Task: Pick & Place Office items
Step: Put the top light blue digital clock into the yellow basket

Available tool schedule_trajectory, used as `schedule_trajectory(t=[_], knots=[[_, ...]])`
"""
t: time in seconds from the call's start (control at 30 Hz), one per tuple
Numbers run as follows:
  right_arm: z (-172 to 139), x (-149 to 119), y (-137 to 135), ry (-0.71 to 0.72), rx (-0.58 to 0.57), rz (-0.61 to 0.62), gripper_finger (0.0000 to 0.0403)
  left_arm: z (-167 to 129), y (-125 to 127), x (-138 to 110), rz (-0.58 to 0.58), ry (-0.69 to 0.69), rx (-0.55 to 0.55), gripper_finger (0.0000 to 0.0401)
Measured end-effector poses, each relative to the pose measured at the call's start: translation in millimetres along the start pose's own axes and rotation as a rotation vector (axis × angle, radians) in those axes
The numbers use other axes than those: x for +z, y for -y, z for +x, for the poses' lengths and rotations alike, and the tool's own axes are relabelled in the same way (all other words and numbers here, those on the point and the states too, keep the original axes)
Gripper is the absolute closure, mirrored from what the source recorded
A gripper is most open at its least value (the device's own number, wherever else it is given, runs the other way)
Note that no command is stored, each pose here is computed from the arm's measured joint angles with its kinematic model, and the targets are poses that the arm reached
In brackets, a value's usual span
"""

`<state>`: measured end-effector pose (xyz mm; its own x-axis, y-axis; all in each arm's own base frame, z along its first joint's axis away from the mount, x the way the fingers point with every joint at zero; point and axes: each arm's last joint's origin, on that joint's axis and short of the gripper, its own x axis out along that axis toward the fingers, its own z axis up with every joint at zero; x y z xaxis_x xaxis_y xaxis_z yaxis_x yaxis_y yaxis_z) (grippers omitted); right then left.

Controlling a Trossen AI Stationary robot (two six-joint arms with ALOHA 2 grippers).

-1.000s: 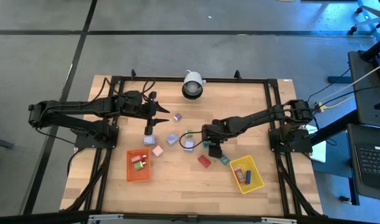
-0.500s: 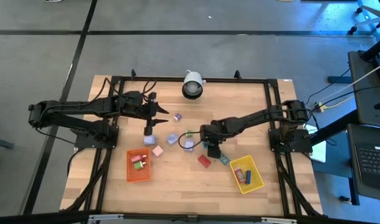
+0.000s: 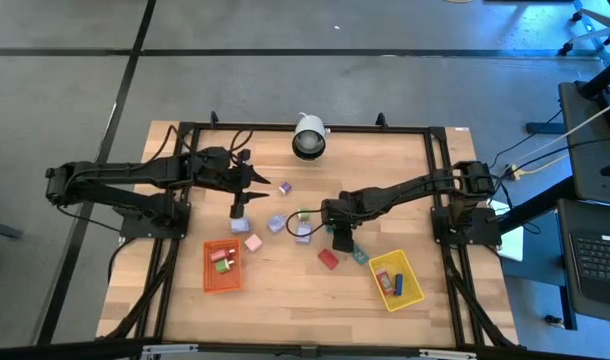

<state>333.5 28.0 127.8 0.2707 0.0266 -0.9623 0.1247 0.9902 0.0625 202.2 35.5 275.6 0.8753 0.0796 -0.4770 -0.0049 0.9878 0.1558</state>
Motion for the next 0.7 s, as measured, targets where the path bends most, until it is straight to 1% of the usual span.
schedule_trajectory(t=[0.07,0.43,0.7], knots=[[0.0,0.1,0.0,0.001,0.001,0.007,0.0252,0.0,0.1,-0.3,-0.005,-0.003,-0.001,0.0251],[-2.3,3.4,-1.3,0.003,0.01,0.018,0.0251,-0.1,0.1,-0.3,-0.012,-0.003,-0.001,0.0253],[-5.1,9.8,-4.6,0.017,0.043,0.006,0.0251,0.0,0.1,-0.4,-0.011,-0.005,-0.001,0.0253]])
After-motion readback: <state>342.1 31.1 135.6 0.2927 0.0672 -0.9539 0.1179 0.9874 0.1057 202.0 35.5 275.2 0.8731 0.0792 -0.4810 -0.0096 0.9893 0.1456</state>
